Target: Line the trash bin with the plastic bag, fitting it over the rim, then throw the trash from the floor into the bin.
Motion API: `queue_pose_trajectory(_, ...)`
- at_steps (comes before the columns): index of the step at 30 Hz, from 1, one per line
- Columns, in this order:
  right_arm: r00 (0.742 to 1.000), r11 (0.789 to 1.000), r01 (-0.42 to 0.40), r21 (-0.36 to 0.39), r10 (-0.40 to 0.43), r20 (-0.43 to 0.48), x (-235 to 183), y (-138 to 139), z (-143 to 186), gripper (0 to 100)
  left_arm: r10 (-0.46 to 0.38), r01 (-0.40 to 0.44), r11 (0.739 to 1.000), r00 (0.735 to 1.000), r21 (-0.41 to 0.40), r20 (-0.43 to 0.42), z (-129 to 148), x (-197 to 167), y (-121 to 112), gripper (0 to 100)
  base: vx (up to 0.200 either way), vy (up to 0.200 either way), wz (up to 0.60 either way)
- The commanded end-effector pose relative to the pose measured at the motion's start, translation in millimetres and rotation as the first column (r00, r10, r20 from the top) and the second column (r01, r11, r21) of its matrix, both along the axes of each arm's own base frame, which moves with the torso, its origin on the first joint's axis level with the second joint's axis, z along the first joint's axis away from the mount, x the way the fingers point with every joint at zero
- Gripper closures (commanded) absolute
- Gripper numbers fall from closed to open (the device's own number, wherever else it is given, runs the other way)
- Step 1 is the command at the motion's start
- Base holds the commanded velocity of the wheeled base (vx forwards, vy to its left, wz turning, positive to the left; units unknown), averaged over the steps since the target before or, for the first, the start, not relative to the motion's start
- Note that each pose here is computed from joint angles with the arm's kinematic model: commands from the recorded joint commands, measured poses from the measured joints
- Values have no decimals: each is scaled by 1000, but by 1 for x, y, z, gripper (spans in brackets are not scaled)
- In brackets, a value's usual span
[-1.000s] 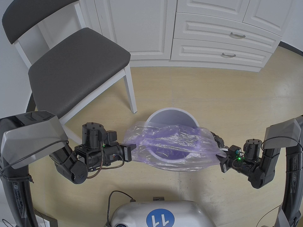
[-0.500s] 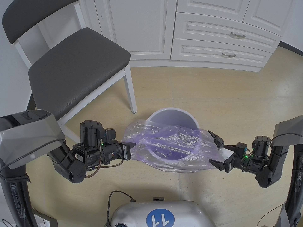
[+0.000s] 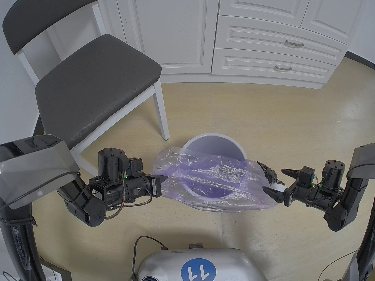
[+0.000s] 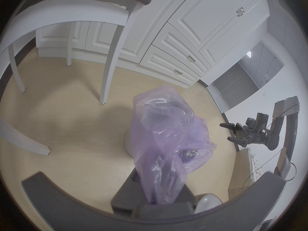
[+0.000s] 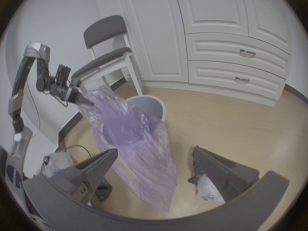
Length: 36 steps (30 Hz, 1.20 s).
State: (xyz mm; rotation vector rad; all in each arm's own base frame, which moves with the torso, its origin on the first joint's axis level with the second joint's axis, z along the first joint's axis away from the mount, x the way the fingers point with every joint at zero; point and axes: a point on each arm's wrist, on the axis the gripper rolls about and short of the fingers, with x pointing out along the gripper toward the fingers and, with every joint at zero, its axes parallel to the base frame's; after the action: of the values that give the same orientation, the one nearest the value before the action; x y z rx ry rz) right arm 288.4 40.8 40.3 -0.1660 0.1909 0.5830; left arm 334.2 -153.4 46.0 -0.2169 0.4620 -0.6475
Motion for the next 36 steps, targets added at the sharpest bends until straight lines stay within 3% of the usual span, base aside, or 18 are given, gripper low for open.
queue_pose_trajectory(1, 999, 1000, -14, 26, 13, 47, -4, 5, 15, 0, -1, 1, 1000, 1000, 1, -4, -2, 0, -1, 100, 0, 0, 0)
queue_pose_trajectory(2, 999, 996, -26, 87, 22, 39, -6, 15, 23, 0, -2, 2, 1000, 1000, 2, -1, -1, 0, -1, 100, 0, 0, 0)
queue_pose_trajectory(4, 999, 993, -1, 122, -3, 38, -6, 24, 28, 0, -1, 1, 1000, 1000, 1, -2, 0, -1, 0, 100, 0, 0, 0)
queue_pose_trajectory(8, 989, 984, 91, 150, -108, 105, -2, 48, 44, 0, -6, 6, 1000, 1000, -1, 0, 1, -2, -2, 100, 0, 0, 0)
queue_pose_trajectory(10, 985, 981, 132, 141, -146, 92, -2, 57, 53, 0, -8, 8, 1000, 1000, 1, 2, 1, -2, -3, 100, 0, 0, 0)
queue_pose_trajectory(12, 983, 975, 176, 135, -180, 21, -8, 67, 72, 0, -8, 8, 1000, 1000, 0, 1, 1, -2, -3, 100, 0, 0, 0)
queue_pose_trajectory(16, 961, 943, 252, 220, -216, -175, -18, 87, 113, 0, -3, 3, 1000, 1000, -1, 2, 1, -1, -1, 100, 0, 0, 0)
queue_pose_trajectory(18, 937, 934, 280, 221, -216, -276, -22, 91, 118, 0, -1, 1, 1000, 1000, -1, 3, 1, -1, -1, 100, 0, 0, 0)
queue_pose_trajectory(20, 925, 938, 282, 199, -211, -316, -24, 94, 111, 0, -1, 1, 1000, 1000, -1, 2, 1, -1, -1, 100, 0, 0, 0)
queue_pose_trajectory(23, 928, 947, 257, 191, -187, -322, -26, 102, 100, 0, -1, 1, 1000, 1000, 0, 1, 1, -1, -1, 100, 0, 0, 0)
queue_pose_trajectory(26, 952, 964, 190, 184, -135, -274, -33, 117, 79, 0, 0, 0, 1000, 1000, 3, -4, -1, 0, -1, 100, 0, 0, 0)
queue_pose_trajectory(32, 992, 991, 87, 102, -77, -100, -42, 131, 41, 0, 8, -7, 1000, 999, 16, -34, -8, 3, 1, 100, 0, 0, 0)
queue_pose_trajectory(33, 995, 992, 79, 95, -72, -73, -42, 133, 36, 0, 9, -8, 1000, 999, 18, -36, -8, 3, 2, 0, 0, 0, 0)
queue_pose_trajectory(36, 998, 993, 54, 102, -56, 15, -44, 140, 23, 0, 12, -11, 1000, 999, 22, -46, -10, 6, 2, 0, 0, 0, 0)
